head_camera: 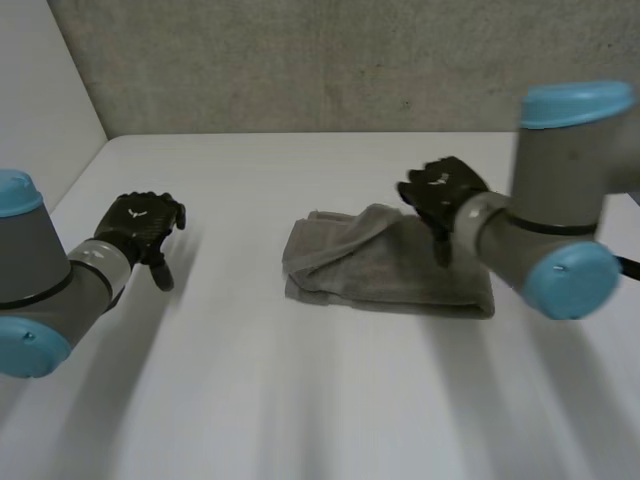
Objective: Fold the towel.
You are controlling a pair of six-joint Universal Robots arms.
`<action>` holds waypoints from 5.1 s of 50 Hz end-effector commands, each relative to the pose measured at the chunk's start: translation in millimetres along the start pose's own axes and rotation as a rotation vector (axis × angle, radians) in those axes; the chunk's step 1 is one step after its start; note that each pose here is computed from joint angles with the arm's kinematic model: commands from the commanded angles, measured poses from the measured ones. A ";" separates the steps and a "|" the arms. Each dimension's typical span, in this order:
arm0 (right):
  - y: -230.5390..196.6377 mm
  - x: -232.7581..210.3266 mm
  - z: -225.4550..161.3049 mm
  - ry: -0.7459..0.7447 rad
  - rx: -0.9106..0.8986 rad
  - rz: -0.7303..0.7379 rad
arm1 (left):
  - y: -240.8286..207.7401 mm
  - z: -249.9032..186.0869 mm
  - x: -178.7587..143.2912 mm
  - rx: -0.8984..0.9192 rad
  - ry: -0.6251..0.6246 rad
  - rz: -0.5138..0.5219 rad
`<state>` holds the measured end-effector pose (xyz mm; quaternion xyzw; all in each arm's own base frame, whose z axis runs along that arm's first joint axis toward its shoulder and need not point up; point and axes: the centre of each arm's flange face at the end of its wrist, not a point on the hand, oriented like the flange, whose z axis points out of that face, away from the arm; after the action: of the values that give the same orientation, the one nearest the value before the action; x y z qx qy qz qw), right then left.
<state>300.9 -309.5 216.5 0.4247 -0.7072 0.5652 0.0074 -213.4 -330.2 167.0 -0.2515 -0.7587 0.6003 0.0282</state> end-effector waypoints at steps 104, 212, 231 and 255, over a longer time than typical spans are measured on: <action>121.8 10.1 -30.6 -0.032 -0.139 0.157 | -33.9 20.4 101.4 0.083 0.133 -0.187; -49.7 87.8 -75.2 0.239 0.318 0.486 | -150.0 -55.8 113.7 0.212 0.281 -0.379; -60.3 107.6 -92.1 0.366 0.265 0.478 | -180.8 -92.5 21.5 0.275 -0.078 -0.398; -62.7 108.3 -93.2 0.366 0.273 0.476 | -169.7 -82.3 13.9 0.236 -0.102 -0.397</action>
<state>226.3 -298.6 353.5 0.1361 -0.6905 0.7083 -0.0556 -256.8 -275.9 343.9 -0.0625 -0.7174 0.6800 0.1376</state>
